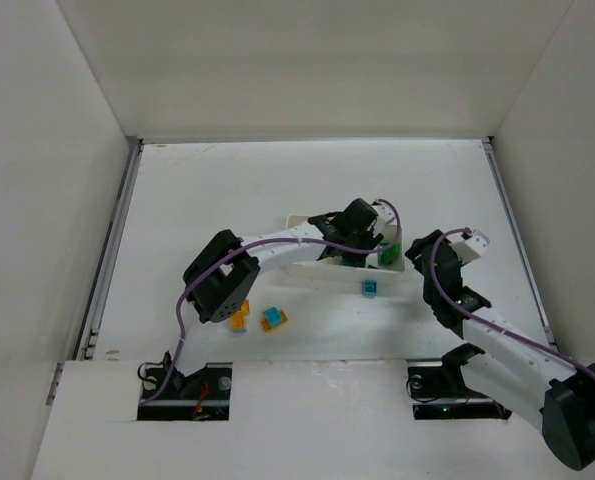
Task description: Sort the legos into containers by color
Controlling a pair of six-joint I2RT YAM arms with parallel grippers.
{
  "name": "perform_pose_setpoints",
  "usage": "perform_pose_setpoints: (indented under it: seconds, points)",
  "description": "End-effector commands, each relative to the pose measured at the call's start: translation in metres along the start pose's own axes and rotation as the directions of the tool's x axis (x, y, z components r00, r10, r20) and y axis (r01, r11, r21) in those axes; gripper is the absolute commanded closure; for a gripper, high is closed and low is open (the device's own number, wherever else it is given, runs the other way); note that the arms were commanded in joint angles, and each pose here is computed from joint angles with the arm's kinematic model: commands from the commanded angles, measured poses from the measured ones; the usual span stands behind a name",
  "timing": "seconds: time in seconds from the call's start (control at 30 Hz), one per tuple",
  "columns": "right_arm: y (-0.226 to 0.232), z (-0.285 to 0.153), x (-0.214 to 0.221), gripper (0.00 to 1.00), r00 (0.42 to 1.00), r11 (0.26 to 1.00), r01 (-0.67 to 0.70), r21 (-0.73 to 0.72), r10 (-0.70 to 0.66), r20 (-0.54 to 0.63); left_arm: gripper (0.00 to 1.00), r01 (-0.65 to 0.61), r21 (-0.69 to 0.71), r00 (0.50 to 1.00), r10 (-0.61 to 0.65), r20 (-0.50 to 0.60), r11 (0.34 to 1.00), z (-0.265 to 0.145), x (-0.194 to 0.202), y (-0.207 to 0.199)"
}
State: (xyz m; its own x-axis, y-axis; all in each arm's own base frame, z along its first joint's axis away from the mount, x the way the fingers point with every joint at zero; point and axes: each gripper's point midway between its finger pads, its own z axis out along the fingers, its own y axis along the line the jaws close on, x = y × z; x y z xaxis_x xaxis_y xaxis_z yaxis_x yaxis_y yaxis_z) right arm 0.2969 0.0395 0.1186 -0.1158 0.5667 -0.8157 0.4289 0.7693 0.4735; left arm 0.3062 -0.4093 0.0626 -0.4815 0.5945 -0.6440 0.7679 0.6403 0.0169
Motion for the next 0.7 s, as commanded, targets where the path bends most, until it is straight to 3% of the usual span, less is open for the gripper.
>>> perform_pose_setpoints:
  seconds: [0.0,0.17,0.37,0.5,0.67]
  points:
    - [0.016,0.001,-0.007,0.34,1.0,0.998,-0.026,-0.057,0.027,0.017,0.58,-0.114,0.009,0.993,0.114,-0.018,0.993,0.011,0.007,-0.001]
    - [0.02,0.002,-0.003,0.34,1.0,0.998,-0.015,-0.064,0.015,0.0,0.57,-0.159,0.015,0.987,0.159,-0.03,0.987,0.02,0.015,0.003]
    - [0.021,0.0,-0.006,0.34,1.0,0.997,-0.024,-0.073,0.025,0.007,0.82,-0.166,-0.032,0.985,0.165,-0.05,0.986,0.021,0.022,0.019]
    - [0.021,0.0,-0.006,0.34,1.0,0.997,-0.023,-0.075,0.024,0.007,0.88,-0.163,-0.114,0.986,0.165,0.004,0.98,0.002,0.003,0.034]
    - [0.021,0.0,-0.006,0.34,1.0,0.997,-0.022,-0.076,0.022,0.006,0.9,-0.116,-0.189,0.978,0.145,0.148,0.975,-0.036,-0.035,0.045]
